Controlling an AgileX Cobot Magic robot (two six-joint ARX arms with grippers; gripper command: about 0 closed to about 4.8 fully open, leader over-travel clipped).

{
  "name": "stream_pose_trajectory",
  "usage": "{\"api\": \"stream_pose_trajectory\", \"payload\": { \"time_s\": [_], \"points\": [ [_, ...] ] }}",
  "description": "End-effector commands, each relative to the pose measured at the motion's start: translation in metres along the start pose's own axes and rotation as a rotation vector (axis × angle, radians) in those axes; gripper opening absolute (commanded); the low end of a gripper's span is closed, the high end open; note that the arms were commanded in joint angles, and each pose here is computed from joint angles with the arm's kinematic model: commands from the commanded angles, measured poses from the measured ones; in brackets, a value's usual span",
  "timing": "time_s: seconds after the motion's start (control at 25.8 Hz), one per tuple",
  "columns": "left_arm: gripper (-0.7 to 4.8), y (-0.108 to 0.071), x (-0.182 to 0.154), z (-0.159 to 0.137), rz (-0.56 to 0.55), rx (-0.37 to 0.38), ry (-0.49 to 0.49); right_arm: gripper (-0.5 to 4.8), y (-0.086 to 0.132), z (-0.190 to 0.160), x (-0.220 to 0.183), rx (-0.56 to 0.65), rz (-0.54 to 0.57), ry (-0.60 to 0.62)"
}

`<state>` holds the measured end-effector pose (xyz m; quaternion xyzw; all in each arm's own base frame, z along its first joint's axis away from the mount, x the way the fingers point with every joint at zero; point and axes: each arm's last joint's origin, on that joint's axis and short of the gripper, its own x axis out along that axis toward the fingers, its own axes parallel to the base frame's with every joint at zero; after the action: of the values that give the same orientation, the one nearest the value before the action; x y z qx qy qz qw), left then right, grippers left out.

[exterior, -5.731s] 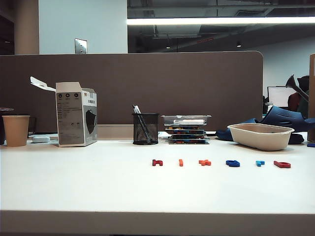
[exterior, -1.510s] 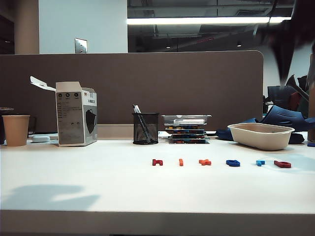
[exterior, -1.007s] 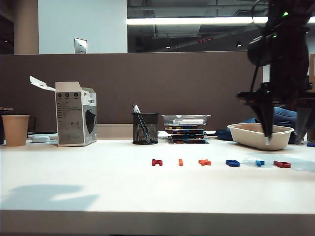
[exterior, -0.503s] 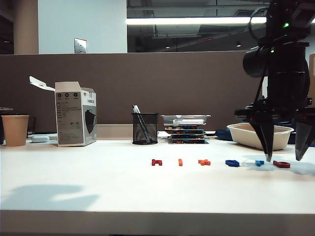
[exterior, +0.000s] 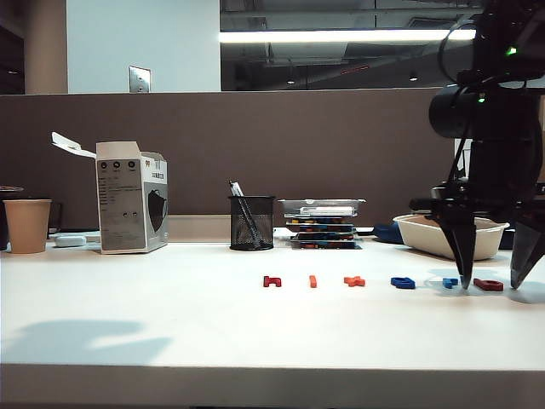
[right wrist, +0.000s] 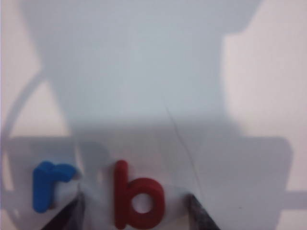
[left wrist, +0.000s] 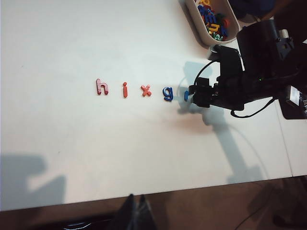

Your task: Select the appropriate letters from the row of letter magnets placed on the table to arrange into the word "big".

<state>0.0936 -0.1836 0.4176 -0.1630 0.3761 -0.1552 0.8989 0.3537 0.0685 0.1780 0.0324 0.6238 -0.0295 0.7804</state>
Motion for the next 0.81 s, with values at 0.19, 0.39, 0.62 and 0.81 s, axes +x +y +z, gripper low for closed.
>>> {"api": "stream_pose_trajectory", "payload": {
  "time_s": [0.19,0.39,0.62,0.81],
  "points": [
    [-0.05,-0.0003,-0.0014,0.0012,-0.005,-0.006,-0.010,2.67,-0.0041,-0.0032,0.0050,0.016,-0.003,-0.002],
    [-0.05,-0.0004,-0.0014,0.0012,-0.005,-0.006,-0.010,2.30,-0.0041,-0.0032,0.0050,0.021,-0.003,-0.002],
    [-0.05,-0.0004,-0.0014,0.0012,-0.005,-0.006,-0.010,1.98,-0.0040,-0.0035,0.0050,0.029,-0.004,0.000],
    [-0.05,-0.0004,-0.0014,0.0012,-0.005,-0.006,-0.010,1.97,-0.0042,-0.0041,0.0050,0.045,-0.005,0.006]
  ]
}}
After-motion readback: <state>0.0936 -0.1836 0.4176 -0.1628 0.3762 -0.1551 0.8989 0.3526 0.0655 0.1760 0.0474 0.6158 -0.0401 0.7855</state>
